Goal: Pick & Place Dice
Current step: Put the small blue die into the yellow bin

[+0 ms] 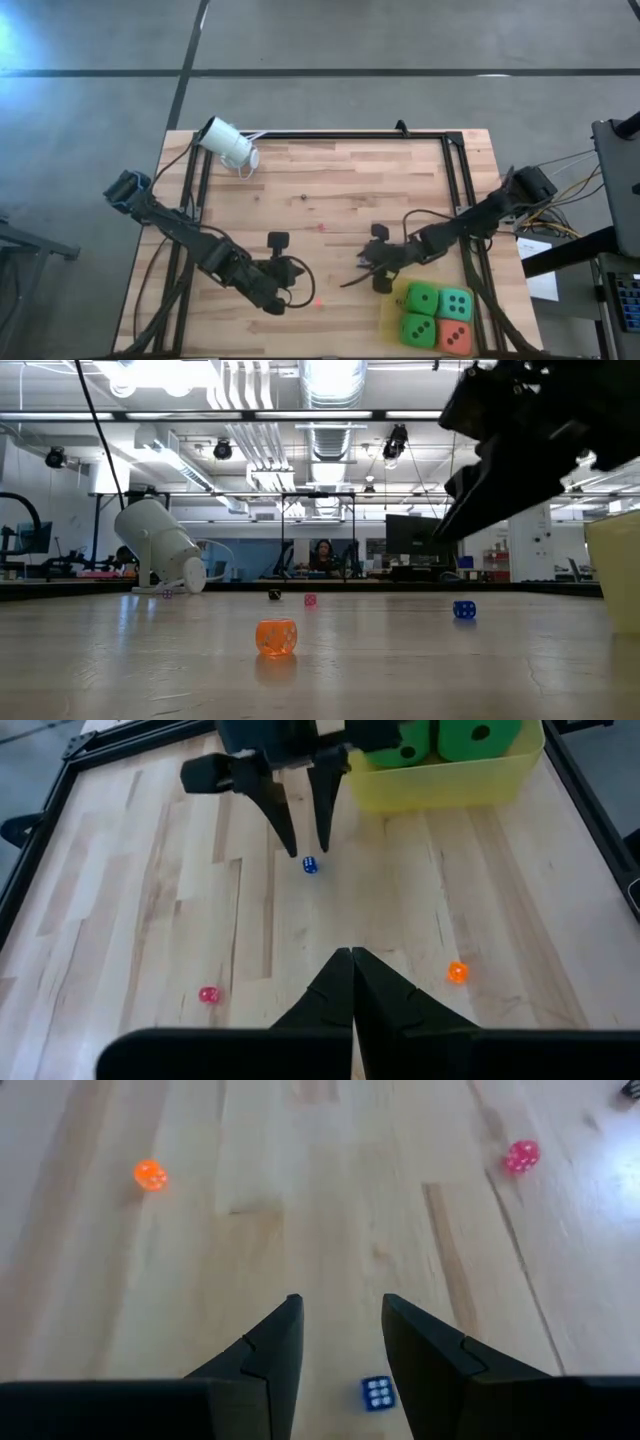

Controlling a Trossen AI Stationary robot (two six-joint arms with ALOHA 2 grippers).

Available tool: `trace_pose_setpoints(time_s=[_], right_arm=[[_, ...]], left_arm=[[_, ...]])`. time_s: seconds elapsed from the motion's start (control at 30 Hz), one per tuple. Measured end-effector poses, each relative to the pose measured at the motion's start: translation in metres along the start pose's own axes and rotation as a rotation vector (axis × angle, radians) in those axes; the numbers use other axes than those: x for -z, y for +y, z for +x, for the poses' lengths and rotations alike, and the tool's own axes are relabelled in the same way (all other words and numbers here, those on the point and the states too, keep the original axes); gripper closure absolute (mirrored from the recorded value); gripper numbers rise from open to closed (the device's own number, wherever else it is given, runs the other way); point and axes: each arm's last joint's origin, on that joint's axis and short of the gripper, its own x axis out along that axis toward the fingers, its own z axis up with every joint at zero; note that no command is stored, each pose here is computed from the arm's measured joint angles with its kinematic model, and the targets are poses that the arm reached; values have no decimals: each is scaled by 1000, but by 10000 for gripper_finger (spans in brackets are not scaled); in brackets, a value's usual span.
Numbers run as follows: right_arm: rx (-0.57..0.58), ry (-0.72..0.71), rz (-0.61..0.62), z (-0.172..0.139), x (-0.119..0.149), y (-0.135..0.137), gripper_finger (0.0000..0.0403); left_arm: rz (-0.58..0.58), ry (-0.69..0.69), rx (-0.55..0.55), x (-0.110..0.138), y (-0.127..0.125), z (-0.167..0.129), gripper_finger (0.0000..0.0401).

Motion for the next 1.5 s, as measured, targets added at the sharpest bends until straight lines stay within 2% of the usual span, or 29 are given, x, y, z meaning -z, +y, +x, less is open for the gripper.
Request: trace_pose_setpoints(time_s=[0.23, 0.4, 0.57, 0.9, 1.5], right_arm=[[20, 219, -3, -10, -30, 11, 268], [43, 306, -18, -3, -37, 9, 268], [47, 415, 16, 15, -34, -3, 268], [23, 490, 4, 27, -34, -7, 268], [64, 488, -9, 29, -30, -12, 268]], left_arm=[[-10, 2, 0, 0, 0, 0, 399], [-8, 4, -1, 0, 0, 0, 399], [-8, 6, -1, 1, 0, 0, 399], [-7, 12, -3, 1, 0, 0, 399], [-6, 12, -2, 1, 0, 0, 399]])
